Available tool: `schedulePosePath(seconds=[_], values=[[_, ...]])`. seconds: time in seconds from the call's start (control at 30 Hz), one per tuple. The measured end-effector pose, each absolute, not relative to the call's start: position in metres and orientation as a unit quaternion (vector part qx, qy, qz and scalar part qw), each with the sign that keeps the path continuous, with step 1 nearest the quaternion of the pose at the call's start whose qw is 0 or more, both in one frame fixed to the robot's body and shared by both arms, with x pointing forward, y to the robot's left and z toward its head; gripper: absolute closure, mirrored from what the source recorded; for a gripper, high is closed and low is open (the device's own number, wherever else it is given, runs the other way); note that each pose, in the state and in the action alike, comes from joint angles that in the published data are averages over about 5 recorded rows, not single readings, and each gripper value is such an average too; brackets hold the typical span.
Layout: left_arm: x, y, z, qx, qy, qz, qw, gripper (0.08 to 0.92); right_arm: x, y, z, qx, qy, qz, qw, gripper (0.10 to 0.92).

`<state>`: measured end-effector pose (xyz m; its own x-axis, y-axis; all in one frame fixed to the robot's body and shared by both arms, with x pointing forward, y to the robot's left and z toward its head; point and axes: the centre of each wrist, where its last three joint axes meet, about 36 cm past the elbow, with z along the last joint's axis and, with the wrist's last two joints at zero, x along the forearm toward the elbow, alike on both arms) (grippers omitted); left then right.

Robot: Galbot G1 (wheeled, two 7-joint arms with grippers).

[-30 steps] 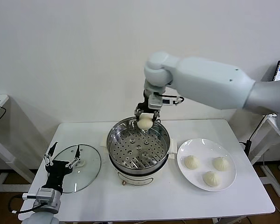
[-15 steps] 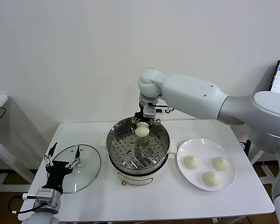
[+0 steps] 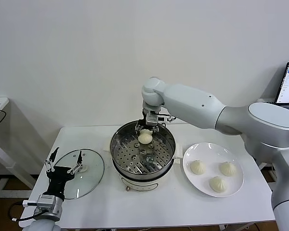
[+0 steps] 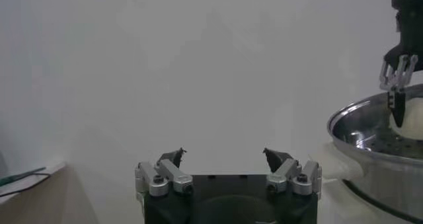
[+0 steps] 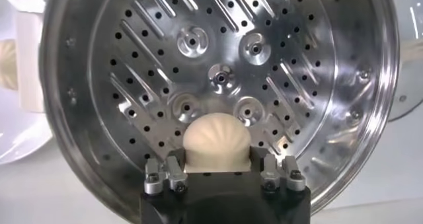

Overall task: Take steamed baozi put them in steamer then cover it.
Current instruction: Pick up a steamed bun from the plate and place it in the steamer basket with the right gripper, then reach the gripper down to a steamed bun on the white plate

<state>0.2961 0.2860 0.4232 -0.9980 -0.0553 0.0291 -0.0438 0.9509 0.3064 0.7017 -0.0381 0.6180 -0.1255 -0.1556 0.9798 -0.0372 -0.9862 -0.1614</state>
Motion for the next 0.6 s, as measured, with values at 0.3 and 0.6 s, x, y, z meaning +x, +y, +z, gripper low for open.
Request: schedulePosePath(seconds=[0.3,0.6], values=[[0.293,0.285,0.424,0.024,-0.987,-0.155,0.019,0.177,0.700,-0.059,0.649,-0.656,0.114,-0.745,0.029,0.200],[0.292,0.282,0.428,0.020,-0.987,-0.156,0.015,0.177,0.687,-0.139,0.707,-0.646,0.230,-0.726,-0.057,0.200]])
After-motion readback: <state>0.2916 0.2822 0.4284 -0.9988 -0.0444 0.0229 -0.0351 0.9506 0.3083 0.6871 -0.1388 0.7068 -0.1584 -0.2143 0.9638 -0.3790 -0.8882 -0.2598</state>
